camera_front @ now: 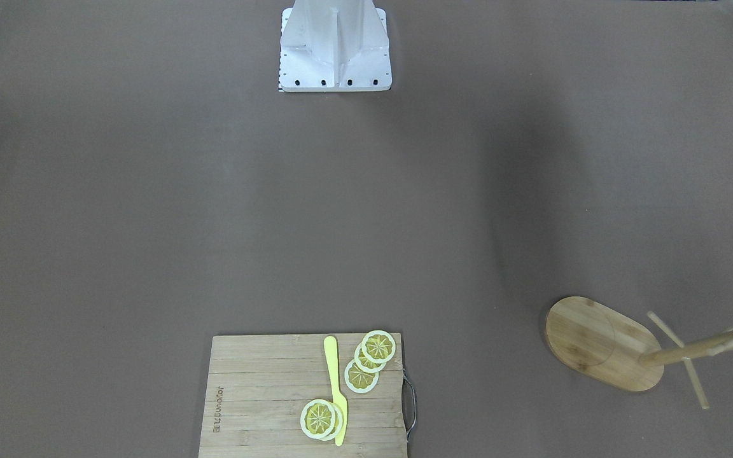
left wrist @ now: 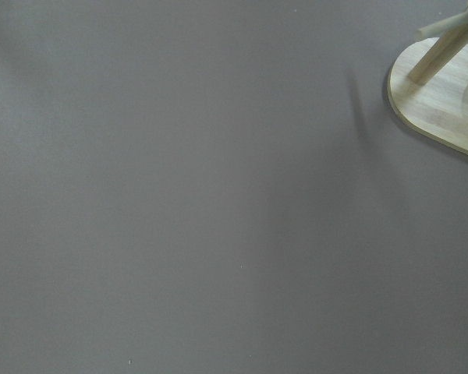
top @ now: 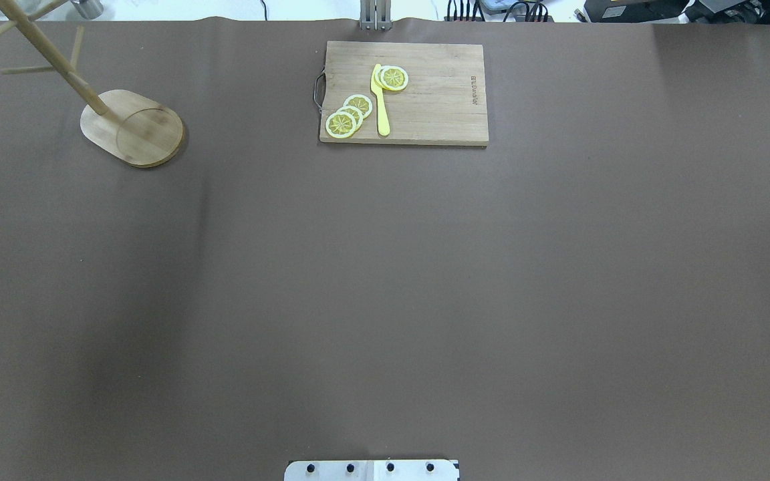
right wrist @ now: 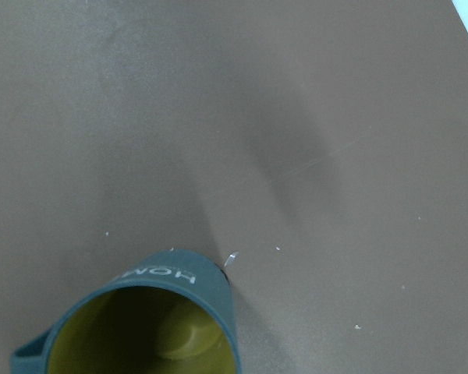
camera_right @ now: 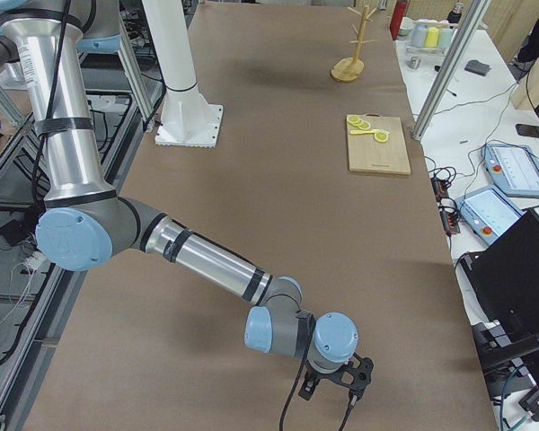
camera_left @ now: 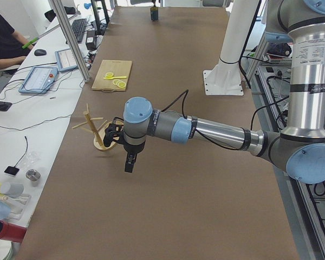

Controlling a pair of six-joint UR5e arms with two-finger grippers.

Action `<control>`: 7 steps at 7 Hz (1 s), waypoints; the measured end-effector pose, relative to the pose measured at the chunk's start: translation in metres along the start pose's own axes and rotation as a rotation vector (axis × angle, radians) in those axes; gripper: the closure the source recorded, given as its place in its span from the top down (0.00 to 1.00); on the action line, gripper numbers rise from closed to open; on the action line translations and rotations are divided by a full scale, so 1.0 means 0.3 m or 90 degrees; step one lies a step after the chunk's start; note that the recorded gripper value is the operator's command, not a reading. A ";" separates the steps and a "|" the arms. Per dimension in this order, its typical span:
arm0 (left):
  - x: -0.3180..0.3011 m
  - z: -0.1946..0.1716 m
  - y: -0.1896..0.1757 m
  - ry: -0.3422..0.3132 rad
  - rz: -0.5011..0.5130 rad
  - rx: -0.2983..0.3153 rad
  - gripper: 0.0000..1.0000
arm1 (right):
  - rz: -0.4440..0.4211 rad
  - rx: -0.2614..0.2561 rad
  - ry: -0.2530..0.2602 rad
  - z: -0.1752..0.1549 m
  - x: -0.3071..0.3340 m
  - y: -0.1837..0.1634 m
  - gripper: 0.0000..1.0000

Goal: Hang cup on storage rack

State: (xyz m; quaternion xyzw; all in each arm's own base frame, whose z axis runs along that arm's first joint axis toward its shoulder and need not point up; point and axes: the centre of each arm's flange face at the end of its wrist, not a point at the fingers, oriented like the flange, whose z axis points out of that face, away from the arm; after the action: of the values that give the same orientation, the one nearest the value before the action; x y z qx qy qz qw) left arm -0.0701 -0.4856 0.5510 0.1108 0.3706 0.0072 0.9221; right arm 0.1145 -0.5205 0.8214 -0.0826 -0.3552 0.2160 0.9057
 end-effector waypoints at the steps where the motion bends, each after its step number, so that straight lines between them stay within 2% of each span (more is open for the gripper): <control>1: 0.000 0.000 -0.001 0.000 0.000 0.000 0.99 | -0.006 -0.004 0.002 0.013 -0.020 -0.002 1.00; 6: -0.002 0.001 -0.002 0.000 -0.001 0.000 0.99 | -0.028 -0.005 0.004 0.081 -0.019 0.003 0.99; 7: -0.002 0.001 -0.002 0.000 -0.001 0.000 0.99 | -0.029 -0.005 0.004 0.089 -0.012 0.004 0.77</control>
State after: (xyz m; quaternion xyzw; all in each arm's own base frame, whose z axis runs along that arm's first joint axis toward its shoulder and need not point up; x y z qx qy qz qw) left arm -0.0704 -0.4864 0.5516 0.1103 0.3705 0.0062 0.9222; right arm 0.0936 -0.5211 0.8385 -0.0785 -0.3551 0.1936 0.9112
